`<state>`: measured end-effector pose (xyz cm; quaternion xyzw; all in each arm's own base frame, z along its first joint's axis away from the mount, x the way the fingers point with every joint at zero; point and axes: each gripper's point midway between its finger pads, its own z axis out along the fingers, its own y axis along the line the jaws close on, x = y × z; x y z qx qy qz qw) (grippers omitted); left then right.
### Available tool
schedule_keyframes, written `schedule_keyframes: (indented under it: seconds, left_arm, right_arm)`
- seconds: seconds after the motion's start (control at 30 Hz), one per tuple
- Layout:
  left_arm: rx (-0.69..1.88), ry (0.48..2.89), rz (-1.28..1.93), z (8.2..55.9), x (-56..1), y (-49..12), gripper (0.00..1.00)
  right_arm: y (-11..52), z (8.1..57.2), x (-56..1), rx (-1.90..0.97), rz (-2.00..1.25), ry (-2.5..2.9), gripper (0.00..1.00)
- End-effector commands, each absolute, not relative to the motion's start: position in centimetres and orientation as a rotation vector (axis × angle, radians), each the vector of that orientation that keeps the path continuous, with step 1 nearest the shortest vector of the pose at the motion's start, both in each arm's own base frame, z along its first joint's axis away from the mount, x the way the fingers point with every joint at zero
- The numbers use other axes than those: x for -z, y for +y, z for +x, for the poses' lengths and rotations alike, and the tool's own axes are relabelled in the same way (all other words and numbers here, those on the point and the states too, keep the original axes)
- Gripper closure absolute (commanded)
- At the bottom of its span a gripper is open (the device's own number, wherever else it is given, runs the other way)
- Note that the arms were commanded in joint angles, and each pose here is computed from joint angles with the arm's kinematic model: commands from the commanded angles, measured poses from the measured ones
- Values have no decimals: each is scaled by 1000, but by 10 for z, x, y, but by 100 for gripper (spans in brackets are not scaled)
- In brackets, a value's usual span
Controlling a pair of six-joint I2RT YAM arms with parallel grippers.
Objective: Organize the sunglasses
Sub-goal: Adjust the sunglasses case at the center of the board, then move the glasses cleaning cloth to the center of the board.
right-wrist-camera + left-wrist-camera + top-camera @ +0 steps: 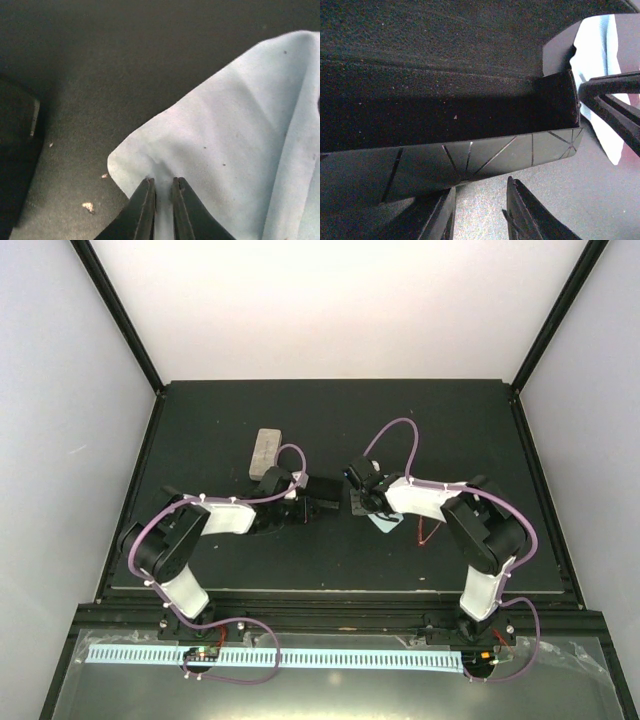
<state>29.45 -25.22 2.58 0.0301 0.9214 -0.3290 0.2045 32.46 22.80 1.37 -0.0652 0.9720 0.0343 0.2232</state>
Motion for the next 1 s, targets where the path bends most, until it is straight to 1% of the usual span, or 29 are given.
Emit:
schedule_keyframes:
  seconds: [0.0, 0.07, 0.3, 0.5, 0.7, 0.83, 0.87, 0.9, 0.97]
  left_arm:
    - [906, 2588, 58, 297, -20, -255, 73]
    - [901, 2583, 53, 297, -22, -253, 73]
    - [927, 2537, 43, 287, -38, -246, 72]
    - [928, 2504, 1, 270, -49, -231, 71]
    - [943, 2468, -27, 253, -60, -219, 70]
    - [964, 2455, -23, 239, -65, -216, 68]
    - [971, 2455, -22, 236, -65, -215, 67]
    - [982, 2455, -14, 232, -66, -216, 66]
    - [1008, 2452, 5, 226, -69, -220, 65]
  right_arm:
    - [212, 302, 19, -15, -206, 2795, 92]
    - [210, 300, 18, -11, -213, 2796, 99]
    - [217, 277, 4, -149, -258, 2793, 99]
    - [242, 219, -4, -375, -382, 2828, 99]
    - [292, 152, -9, -636, -644, 2851, 99]
    - [323, 129, -24, -841, -743, 2798, 99]
    - [326, 128, -26, -851, -743, 2794, 97]
    - [325, 131, -27, -832, -733, 2794, 93]
    - [318, 139, -28, -755, -695, 2780, 80]
